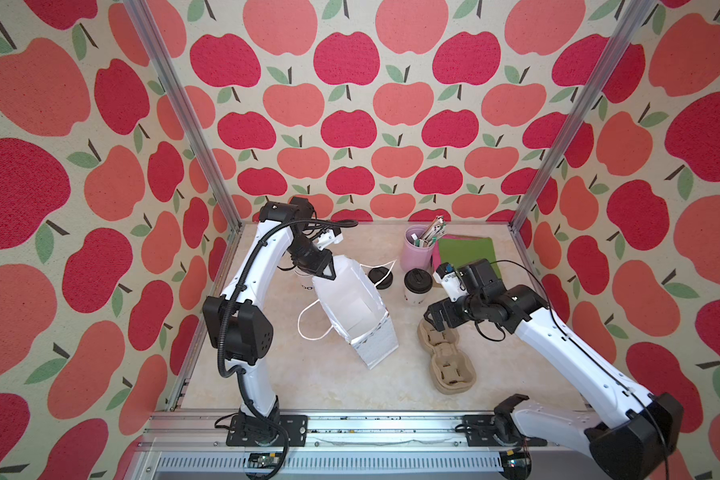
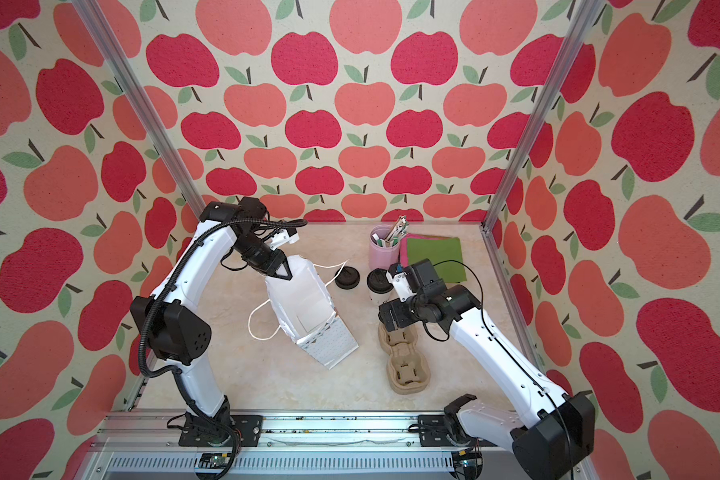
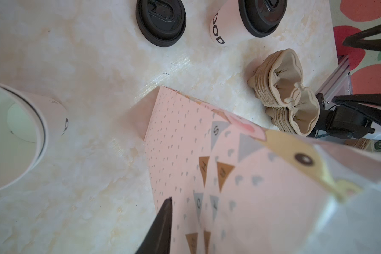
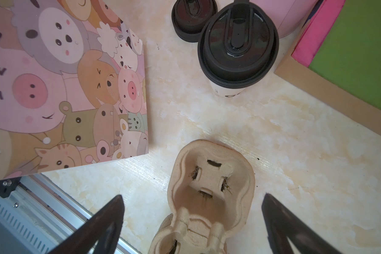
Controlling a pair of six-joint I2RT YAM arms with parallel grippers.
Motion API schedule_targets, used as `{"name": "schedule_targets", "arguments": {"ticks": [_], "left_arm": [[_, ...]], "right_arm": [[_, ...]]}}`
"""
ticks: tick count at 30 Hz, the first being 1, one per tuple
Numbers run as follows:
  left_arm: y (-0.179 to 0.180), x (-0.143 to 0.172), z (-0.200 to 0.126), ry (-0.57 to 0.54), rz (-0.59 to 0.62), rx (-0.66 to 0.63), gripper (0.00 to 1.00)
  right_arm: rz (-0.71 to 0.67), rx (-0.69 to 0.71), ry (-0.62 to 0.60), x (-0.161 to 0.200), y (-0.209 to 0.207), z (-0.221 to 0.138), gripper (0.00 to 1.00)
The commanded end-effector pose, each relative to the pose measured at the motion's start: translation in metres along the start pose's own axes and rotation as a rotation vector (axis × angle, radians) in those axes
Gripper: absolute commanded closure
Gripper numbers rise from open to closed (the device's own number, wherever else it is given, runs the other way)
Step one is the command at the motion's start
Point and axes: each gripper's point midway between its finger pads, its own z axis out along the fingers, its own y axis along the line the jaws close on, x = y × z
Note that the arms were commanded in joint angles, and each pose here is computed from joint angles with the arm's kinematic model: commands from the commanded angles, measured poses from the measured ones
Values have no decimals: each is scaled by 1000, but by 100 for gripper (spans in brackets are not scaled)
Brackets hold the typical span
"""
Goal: Pack a coffee takeout order
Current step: Rotate the takeout bag at the center of the table.
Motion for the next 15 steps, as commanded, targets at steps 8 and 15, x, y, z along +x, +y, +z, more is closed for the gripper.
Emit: {"name": "schedule_targets", "arguments": {"ticks": [8, 15], "left_arm": [[-10, -8, -20, -63, 53, -79, 68], [-19, -16, -21, -93, 102, -100, 71]], "right_arm": [[-23, -21, -13, 3, 3, -2, 1], [-23, -19, -24, 4, 3, -5, 1]]}}
